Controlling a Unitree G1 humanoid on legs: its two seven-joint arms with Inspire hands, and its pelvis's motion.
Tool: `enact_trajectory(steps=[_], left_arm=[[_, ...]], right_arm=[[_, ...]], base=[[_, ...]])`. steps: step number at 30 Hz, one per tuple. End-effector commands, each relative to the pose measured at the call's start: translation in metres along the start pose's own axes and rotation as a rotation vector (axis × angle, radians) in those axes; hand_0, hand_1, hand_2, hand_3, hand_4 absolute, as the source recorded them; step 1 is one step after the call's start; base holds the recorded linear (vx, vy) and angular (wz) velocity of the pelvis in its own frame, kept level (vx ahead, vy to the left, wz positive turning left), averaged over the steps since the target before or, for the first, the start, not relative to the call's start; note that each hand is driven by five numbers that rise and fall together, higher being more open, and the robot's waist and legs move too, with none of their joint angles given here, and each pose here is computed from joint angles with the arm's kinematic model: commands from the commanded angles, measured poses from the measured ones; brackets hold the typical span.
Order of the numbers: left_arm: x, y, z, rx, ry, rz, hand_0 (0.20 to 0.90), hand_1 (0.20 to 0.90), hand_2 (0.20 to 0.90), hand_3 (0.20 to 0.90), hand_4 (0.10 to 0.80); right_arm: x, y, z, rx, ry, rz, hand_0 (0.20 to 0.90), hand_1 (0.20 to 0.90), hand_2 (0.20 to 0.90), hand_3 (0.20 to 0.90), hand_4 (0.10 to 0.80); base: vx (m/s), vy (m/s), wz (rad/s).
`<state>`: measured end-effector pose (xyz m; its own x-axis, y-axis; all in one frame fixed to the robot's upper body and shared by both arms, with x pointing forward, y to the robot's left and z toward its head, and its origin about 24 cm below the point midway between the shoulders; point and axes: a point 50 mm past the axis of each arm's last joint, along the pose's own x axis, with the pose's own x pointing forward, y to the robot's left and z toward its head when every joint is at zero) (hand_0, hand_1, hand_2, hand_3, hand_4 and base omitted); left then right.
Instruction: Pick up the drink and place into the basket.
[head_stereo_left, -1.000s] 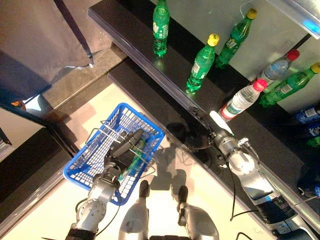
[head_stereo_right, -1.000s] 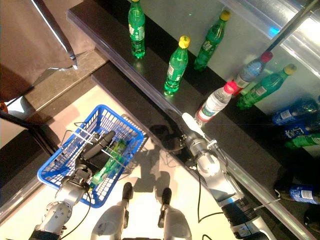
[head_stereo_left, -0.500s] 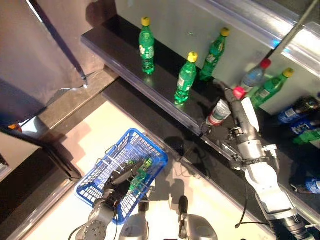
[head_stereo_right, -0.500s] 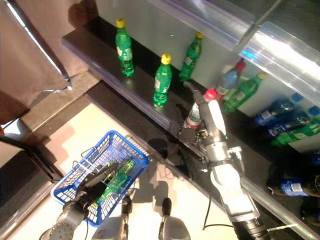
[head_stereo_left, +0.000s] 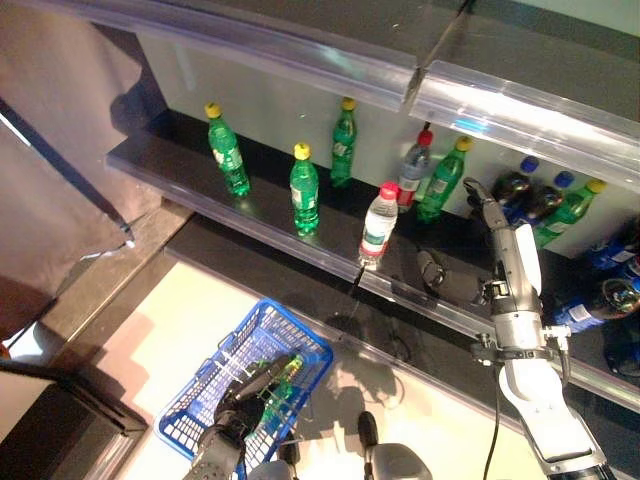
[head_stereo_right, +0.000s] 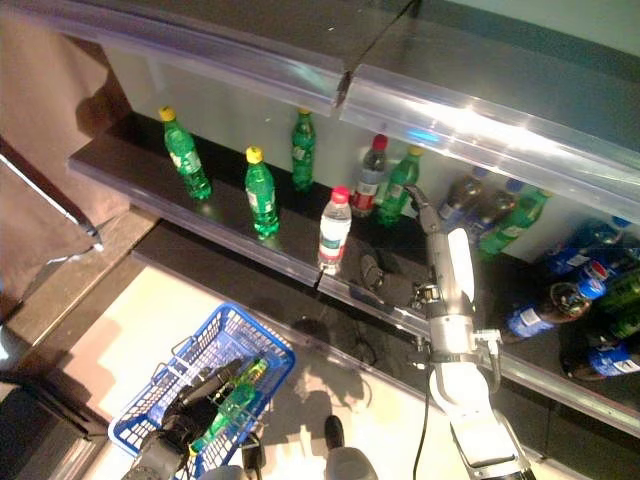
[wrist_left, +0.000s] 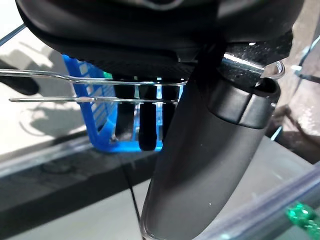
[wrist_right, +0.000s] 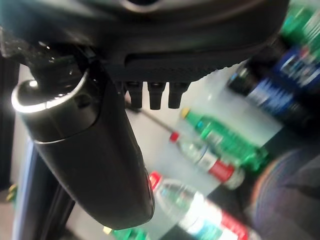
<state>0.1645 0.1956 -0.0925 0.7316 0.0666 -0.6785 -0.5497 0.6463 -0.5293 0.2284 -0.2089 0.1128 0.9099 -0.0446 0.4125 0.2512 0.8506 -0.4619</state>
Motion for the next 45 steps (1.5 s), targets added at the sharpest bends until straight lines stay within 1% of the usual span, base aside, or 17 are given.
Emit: enact_trajectory(steps=[1,11,16,19,22,25,32,37,42,45], left_arm=[[-0.001,-0.044,0.055,0.018,-0.312,-0.299,0.300,0.300,0.300,0.200,0.100],[0.005,-0.016,0.039,0.046,-0.245,-0.225,0.300,0.300,0.300,0.200,0.100],[0.005,-0.004,0.039,0.047,-0.247,-0.183,0.300,0.300,0.300,0.200,0.100],[0.003,0.005,0.043,0.014,-0.273,-0.151,0.300,0.300,0.300,0.200,0.100],[0.005,0.007,0.042,0.023,-0.258,-0.153,0.300,0.300,0.300,0.200,0.100],[0.005,0.013,0.033,0.025,-0.232,-0.132,0.300,0.300,0.300,0.200,0.100],[0.006,0.020,0.025,0.017,-0.197,-0.097,0.300,0.300,0.300,0.200,0.100],[0.007,0.017,0.019,0.035,-0.183,-0.105,0.300,0.300,0.300,0.200,0.100],[0.017,-0.011,0.033,0.042,-0.229,-0.167,0.300,0.300,0.300,0.200,0.100],[0.019,-0.019,0.036,0.041,-0.244,-0.177,0.300,0.300,0.300,0.200,0.100]], right_arm=[[0.010,-0.023,0.012,-0.005,-0.109,-0.134,0.900,0.900,0.900,0.900,0.800],[-0.003,-0.040,-0.006,0.009,-0.002,-0.326,0.900,0.900,0.900,0.900,0.800],[-0.011,-0.048,-0.010,0.006,0.025,-0.341,0.900,0.900,0.900,0.900,0.800],[-0.012,-0.054,-0.011,0.024,0.024,-0.353,0.900,0.900,0.900,0.900,0.800],[-0.015,-0.061,-0.014,0.019,0.034,-0.437,0.900,0.900,0.900,0.900,0.800],[-0.020,-0.065,-0.018,0.041,0.052,-0.533,0.900,0.900,0.900,0.900,0.800],[-0.013,-0.054,-0.028,0.167,0.123,-0.518,0.900,0.900,0.900,0.900,0.800],[-0.005,-0.047,-0.034,0.257,0.160,-0.490,0.900,0.900,0.900,0.900,0.800],[0.015,-0.036,-0.026,0.362,0.095,-0.479,0.900,0.900,0.900,0.900,0.800],[0.021,-0.032,-0.022,0.360,0.076,-0.491,0.900,0.900,0.900,0.900,0.800]], base=[[-0.016,0.056,-0.24],[-0.010,0.058,-0.17],[0.013,0.033,-0.37],[-0.044,-0.002,-1.01],[-0.039,-0.032,-0.73],[0.026,-0.135,-0.24],[0.059,-0.133,-0.06],[0.041,-0.119,-0.01],[-0.190,-0.115,0.03],[-0.092,-0.077,0.10]])
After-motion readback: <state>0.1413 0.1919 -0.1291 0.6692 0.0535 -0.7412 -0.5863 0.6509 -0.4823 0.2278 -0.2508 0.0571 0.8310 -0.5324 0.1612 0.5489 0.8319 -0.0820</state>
